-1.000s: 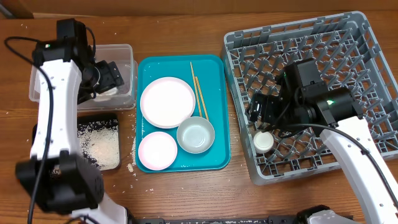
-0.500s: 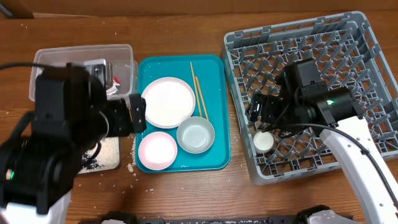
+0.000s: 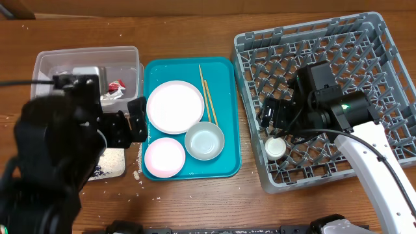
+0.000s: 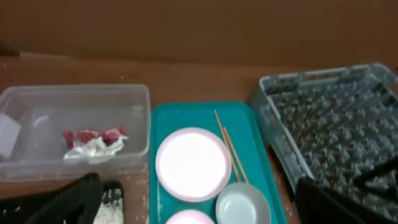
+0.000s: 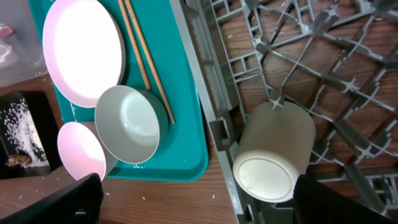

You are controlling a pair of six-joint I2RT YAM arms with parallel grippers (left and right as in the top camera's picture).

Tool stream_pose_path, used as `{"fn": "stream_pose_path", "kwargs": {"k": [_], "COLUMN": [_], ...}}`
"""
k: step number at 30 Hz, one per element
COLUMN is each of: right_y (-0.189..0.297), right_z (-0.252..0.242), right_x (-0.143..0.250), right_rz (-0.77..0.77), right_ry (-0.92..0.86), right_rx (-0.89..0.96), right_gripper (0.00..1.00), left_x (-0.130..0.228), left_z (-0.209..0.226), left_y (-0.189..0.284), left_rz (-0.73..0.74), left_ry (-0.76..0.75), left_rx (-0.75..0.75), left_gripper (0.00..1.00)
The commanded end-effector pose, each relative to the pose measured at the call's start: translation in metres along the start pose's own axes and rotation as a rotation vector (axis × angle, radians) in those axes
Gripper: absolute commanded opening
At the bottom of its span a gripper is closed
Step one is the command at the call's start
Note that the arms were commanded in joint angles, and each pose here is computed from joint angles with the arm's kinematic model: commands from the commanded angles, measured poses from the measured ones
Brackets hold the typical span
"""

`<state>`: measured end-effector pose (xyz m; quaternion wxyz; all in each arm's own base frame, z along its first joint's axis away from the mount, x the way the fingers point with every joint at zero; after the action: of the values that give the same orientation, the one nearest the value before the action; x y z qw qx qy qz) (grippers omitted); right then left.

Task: Sort waste into correct bins and load items into the dishwasher

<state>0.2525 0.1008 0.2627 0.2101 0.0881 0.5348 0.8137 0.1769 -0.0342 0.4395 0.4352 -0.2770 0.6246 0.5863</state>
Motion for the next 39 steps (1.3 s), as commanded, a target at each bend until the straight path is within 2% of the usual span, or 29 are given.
{"fn": "stream_pose_path", "kwargs": {"k": [1,3,9,17,22,27,30,39], "right_y": [0.000,0.000,0.000,0.000,0.000,0.000,0.000,0.000], "right_z": [0.000,0.000,0.000,0.000,0.000,0.000,0.000,0.000], "right_x": [0.000,0.000,0.000,0.000,0.000,0.000,0.000,0.000], "right_rz": [-0.003,-0.003,-0.003,-0.003,-0.003,-0.003,-0.003,-0.003], "right_ry": [0.006,0.006,0.006,0.006,0.006,0.006,0.006,0.006], "right_rx": [0.000,0.000,0.000,0.000,0.000,0.000,0.000,0.000], "right_gripper": [1.00,1.00,1.00,1.00,1.00,1.00,1.00,1.00], "left_x": [0.034,0.066,0.124,0.183,0.212,0.244,0.242,0.245], "left_z": [-0.007,-0.010,-0.012,-0.022,-0.029,-0.032,-0.031,-0.032], "left_y": [0.002,-0.007,-0.033,-0.064,-0.084,-0.116,-0.119,-0.122], "left_rz": [-0.083,-0.125,-0.254,-0.416,-0.455,-0.415,-0.467,-0.452], "left_ry": [-0.086,-0.084,-0.082,-0.094,-0.106,-0.083,-0.087,-0.086], "left_rx": [0.038,0.044,0.013,0.062,0.105,0.126,0.112,0.117], "left_gripper": [1.00,1.00,1.00,1.00,1.00,1.00,1.00,1.00]}}
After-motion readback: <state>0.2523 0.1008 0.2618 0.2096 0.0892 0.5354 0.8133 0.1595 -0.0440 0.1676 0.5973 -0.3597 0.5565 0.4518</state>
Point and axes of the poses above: each gripper's point midway between its finger pads, its own y axis back along the fingers, its own z axis along the line the jaws close on, x = y × z, the point moved 8 cm from there along y, back along the fingers, and after that the axes turned 15 degrees about -y, right-handed, at the moved point
